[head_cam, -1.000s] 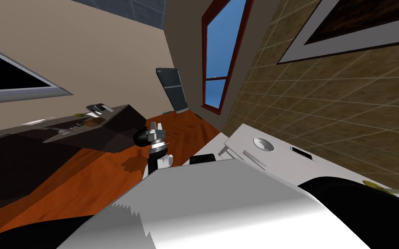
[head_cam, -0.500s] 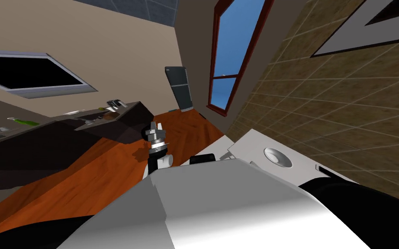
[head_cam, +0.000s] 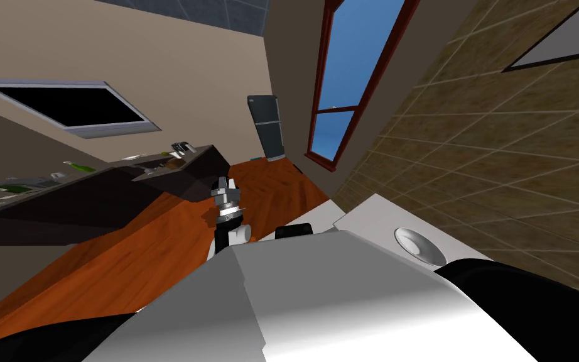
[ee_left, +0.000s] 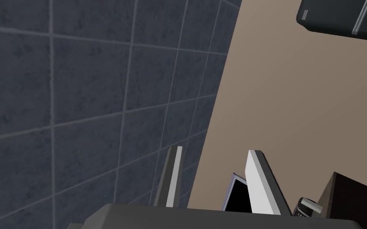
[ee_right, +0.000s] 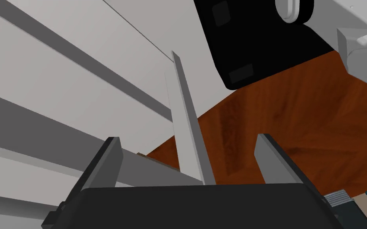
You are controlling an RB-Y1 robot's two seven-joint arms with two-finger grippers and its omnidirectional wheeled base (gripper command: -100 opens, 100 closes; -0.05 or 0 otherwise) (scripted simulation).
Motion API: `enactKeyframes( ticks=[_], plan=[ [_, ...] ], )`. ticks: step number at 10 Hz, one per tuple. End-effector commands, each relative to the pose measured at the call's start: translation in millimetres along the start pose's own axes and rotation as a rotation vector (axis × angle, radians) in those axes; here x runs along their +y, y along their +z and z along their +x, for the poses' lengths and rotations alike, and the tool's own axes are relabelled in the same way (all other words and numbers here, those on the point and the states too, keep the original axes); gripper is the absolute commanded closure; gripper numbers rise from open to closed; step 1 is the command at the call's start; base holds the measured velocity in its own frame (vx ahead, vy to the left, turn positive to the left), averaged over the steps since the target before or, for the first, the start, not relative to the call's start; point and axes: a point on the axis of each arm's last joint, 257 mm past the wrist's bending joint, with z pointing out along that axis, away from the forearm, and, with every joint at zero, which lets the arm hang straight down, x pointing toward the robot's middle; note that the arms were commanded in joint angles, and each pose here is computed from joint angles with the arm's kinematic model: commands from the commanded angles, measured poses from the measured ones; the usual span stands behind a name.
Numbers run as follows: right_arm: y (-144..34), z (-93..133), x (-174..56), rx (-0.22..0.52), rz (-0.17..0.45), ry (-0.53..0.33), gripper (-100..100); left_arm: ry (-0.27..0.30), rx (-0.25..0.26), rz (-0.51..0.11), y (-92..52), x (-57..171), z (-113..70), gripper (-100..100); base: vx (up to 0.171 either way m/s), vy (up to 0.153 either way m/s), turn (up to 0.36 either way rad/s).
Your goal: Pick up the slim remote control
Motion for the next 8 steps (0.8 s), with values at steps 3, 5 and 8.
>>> enactKeyframes(
  ticks=[3, 5, 8],
  plan=[
    [-29.0, 57, -44, 0.147, 0.088, -0.115, -100, 0.0, 0.0, 0.0, 0.0, 0, 0.0, 0, 0.094, -0.095, 0.345],
    [-37.4, 69, -55, 0.185, 0.107, -0.149, -100, 0.0, 0.0, 0.0, 0.0, 0, -0.1, 0, 0.066, -0.089, 0.152],
    [-51.1, 91, -75, 0.262, 0.138, -0.24, -100, 0.0, 0.0, 0.0, 0.0, 0, 0.0, 0, 0.049, -0.101, 0.276]
  ],
)
